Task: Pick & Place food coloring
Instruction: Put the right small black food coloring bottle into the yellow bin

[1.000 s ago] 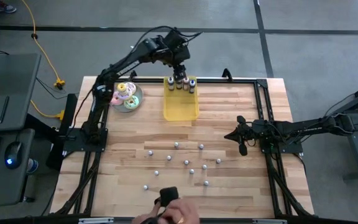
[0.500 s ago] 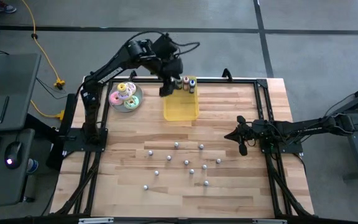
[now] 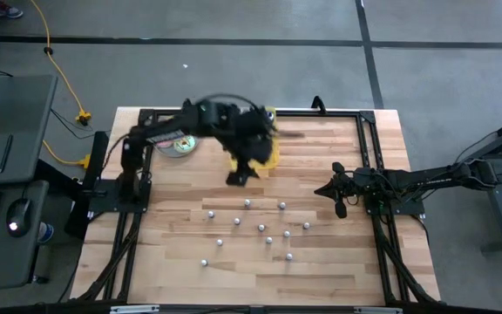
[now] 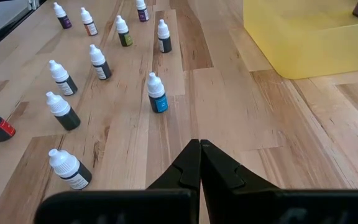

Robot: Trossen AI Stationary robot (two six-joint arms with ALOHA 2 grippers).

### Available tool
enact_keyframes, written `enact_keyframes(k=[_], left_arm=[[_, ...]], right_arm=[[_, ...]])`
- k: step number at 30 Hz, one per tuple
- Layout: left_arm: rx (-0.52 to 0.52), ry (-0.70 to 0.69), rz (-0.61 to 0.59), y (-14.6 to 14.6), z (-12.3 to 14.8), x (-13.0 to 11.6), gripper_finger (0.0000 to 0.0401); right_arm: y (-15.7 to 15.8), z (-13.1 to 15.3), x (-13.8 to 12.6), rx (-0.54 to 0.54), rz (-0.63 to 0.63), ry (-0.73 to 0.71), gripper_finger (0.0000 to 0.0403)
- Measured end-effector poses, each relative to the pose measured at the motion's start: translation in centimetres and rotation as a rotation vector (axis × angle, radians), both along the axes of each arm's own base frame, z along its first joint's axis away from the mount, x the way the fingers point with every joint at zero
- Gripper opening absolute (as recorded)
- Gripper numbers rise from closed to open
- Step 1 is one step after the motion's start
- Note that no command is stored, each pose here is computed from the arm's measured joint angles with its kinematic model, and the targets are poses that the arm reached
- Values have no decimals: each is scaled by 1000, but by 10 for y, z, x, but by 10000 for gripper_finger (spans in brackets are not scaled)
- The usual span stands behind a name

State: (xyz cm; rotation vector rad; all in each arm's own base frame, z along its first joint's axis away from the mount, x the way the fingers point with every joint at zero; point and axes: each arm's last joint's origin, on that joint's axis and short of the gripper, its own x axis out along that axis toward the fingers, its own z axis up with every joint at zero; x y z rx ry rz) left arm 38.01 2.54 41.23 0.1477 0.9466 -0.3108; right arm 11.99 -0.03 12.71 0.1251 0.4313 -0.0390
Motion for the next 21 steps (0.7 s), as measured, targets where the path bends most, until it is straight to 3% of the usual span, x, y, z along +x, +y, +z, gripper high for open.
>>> enact_keyframes(k=[7,14,21], left_arm=[[-14,48,-40,-27,-42,42,207],[30,112,3,-31,-89,76,207],[-12,51,-26,-37,-128,110,207]], right_arm=[[0,0,0,0,0,0,0],[0,0,0,0,0,1,0],[0,0,0,0,0,0,0]])
